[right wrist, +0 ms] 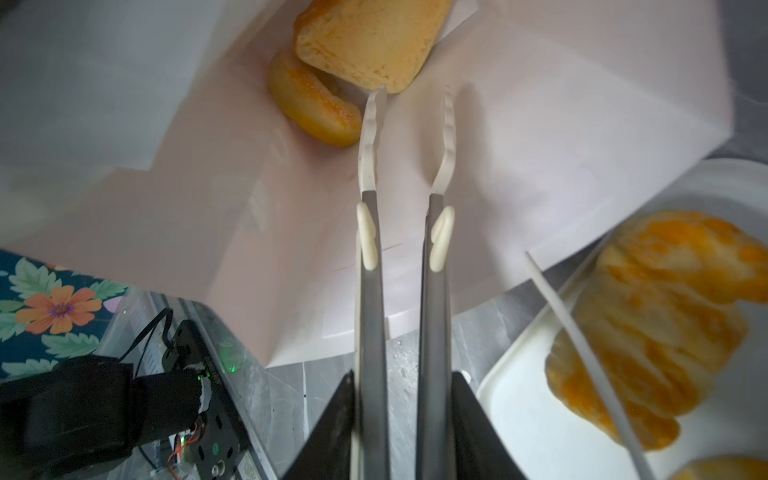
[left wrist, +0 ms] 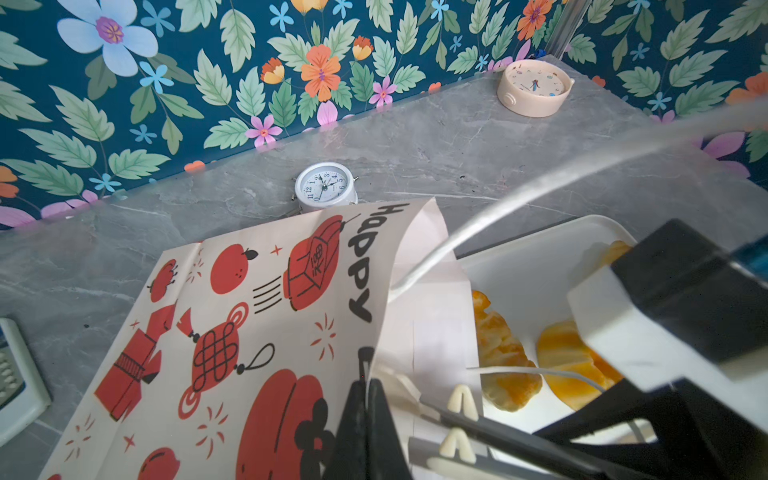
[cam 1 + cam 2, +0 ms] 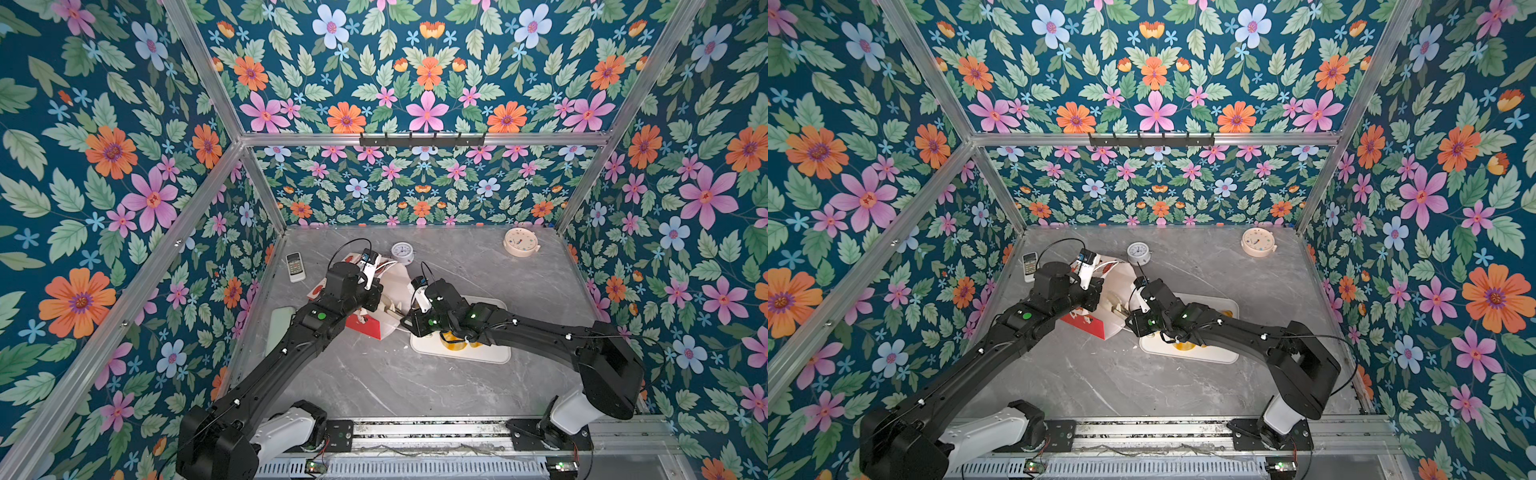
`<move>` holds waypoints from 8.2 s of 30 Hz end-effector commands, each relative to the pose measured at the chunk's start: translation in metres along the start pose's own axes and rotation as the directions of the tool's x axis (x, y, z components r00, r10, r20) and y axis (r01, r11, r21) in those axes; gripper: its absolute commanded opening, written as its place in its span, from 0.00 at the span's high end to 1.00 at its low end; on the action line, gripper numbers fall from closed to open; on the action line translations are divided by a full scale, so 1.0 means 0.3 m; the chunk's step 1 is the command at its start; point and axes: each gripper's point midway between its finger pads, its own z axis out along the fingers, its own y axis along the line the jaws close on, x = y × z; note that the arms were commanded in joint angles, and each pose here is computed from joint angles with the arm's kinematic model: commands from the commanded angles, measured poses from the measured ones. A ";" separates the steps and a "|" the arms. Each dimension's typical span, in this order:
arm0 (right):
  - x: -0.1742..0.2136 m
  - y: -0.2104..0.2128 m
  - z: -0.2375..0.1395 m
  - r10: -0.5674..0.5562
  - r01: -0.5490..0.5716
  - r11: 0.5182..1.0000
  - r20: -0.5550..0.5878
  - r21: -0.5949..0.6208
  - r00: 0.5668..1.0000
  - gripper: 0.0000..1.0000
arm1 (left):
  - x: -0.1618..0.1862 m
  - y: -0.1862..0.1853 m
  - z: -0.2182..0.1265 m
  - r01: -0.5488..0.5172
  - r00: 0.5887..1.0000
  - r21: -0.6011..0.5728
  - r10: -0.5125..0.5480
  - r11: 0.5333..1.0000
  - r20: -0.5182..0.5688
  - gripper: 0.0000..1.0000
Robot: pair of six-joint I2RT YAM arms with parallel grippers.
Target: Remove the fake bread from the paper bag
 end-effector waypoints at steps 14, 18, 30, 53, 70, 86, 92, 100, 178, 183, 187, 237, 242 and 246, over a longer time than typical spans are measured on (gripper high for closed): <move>-0.070 0.043 0.114 0.162 -0.161 0.979 0.000 -0.128 0.987 0.65 | 0.111 -0.044 0.064 0.053 0.998 0.058 -0.050 0.997 -0.049 1.00; -0.077 0.068 0.153 0.184 -0.186 0.965 -0.029 -0.183 0.983 0.64 | 0.116 -0.049 0.067 0.060 0.997 0.065 -0.056 0.996 -0.049 1.00; -0.175 0.147 0.204 0.192 -0.187 0.936 -0.014 -0.299 0.981 0.59 | 0.116 -0.074 0.060 0.057 0.998 0.103 -0.053 0.993 -0.041 1.00; -0.114 0.144 0.228 0.223 -0.218 0.913 -0.026 -0.345 0.974 0.56 | 0.025 -0.057 0.052 0.103 0.992 0.080 -0.107 0.991 0.058 1.00; -0.134 0.195 0.323 0.184 -0.180 0.918 -0.021 -0.353 0.983 0.52 | 0.008 -0.092 0.055 0.098 0.993 0.141 -0.107 0.985 0.058 1.00; -0.182 0.197 0.372 0.191 -0.172 0.897 0.006 -0.408 0.981 0.63 | 0.013 -0.102 0.028 0.103 0.991 0.161 -0.115 0.982 0.071 1.00; -0.172 0.179 0.380 0.194 -0.180 0.896 -0.009 -0.406 0.981 0.74 | 0.030 -0.100 0.016 0.092 0.993 0.156 -0.103 0.983 0.062 1.00; -0.148 0.140 0.363 0.198 -0.195 0.900 -0.033 -0.389 0.980 0.92 | 0.042 -0.091 -0.009 0.087 0.993 0.140 -0.098 0.986 0.067 1.00; -0.002 -0.020 -0.211 0.012 -0.010 0.992 0.015 -0.128 1.000 0.82 | 0.024 -0.060 -0.028 0.067 0.994 0.085 -0.074 0.994 0.079 1.00; -0.018 -0.013 -0.192 -0.042 0.042 0.992 0.000 -0.122 0.999 0.79 | 0.023 -0.063 -0.027 0.067 0.994 0.089 -0.074 0.994 0.081 1.00; -0.011 -0.013 -0.156 -0.155 0.151 0.983 -0.030 -0.106 0.987 0.77 | 0.020 -0.065 -0.024 0.066 0.994 0.094 -0.074 0.993 0.084 1.00; -0.119 -0.143 -0.056 -0.536 0.543 0.830 -0.086 0.126 0.840 0.57 | 0.056 -0.098 -0.013 0.076 0.991 0.154 -0.092 0.985 0.095 1.00; -0.115 -0.158 -0.046 -0.532 0.541 0.829 -0.097 0.145 0.841 0.57 | 0.058 -0.101 -0.006 0.079 0.991 0.158 -0.094 0.984 0.091 1.00; -0.066 -0.196 0.008 -0.514 0.536 0.834 -0.168 0.132 0.841 0.57 | 0.058 -0.102 -0.003 0.080 0.991 0.161 -0.096 0.984 0.091 1.00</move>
